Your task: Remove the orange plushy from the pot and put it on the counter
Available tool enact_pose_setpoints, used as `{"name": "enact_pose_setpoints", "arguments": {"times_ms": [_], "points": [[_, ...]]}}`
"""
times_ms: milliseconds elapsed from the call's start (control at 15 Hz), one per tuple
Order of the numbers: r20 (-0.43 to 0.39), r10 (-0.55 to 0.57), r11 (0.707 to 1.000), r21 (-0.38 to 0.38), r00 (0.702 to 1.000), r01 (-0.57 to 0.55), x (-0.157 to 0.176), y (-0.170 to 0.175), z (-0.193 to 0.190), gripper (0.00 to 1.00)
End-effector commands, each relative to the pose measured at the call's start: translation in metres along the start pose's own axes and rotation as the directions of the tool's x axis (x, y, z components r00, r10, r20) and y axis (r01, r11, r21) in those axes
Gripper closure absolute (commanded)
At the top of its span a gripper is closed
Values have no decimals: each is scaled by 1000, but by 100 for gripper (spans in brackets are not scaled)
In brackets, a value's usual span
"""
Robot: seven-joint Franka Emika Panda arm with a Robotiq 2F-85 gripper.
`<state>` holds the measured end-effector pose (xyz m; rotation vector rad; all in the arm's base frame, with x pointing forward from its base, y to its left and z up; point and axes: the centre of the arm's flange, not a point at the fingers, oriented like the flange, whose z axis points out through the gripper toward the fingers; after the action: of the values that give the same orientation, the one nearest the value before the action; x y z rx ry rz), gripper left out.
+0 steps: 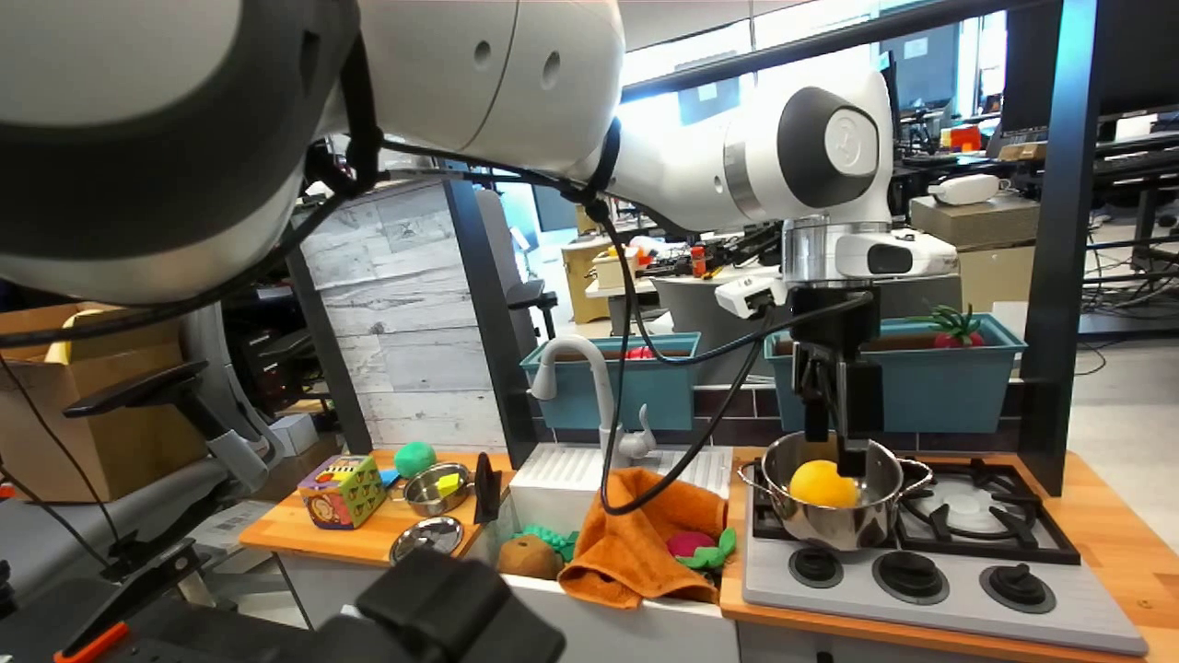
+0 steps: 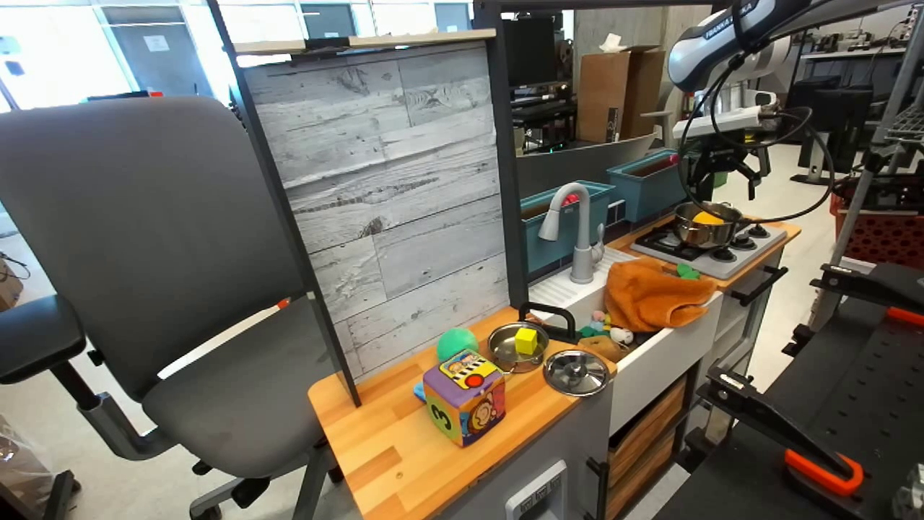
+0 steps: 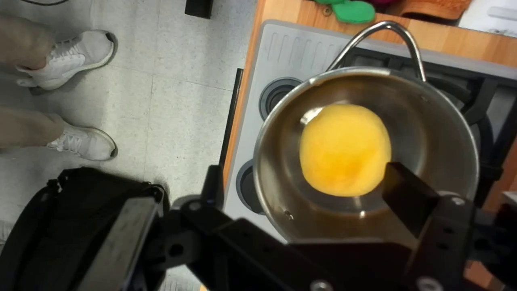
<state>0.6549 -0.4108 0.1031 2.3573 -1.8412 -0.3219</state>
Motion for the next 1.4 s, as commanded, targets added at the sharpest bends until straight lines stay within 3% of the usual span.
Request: {"name": "enact_pose_setpoints", "arguments": {"times_ms": [0,400,467,533,933,1200,1333], "points": [[-61,11,998,57,998,-7,10,-28,17,0],[-79,34,997,71,996,-28,13,-38,44,0],[-84,29,998,63,996,-24,14,-37,47,25],[-81,26,998,66,996,-20,14,-34,46,26],[-108,23,990,139,994,-8,11,-4,15,73],[-139,-20,978,204,990,48,10,23,-18,97],[-134,-110,964,229,985,139,4,30,-34,95]]}}
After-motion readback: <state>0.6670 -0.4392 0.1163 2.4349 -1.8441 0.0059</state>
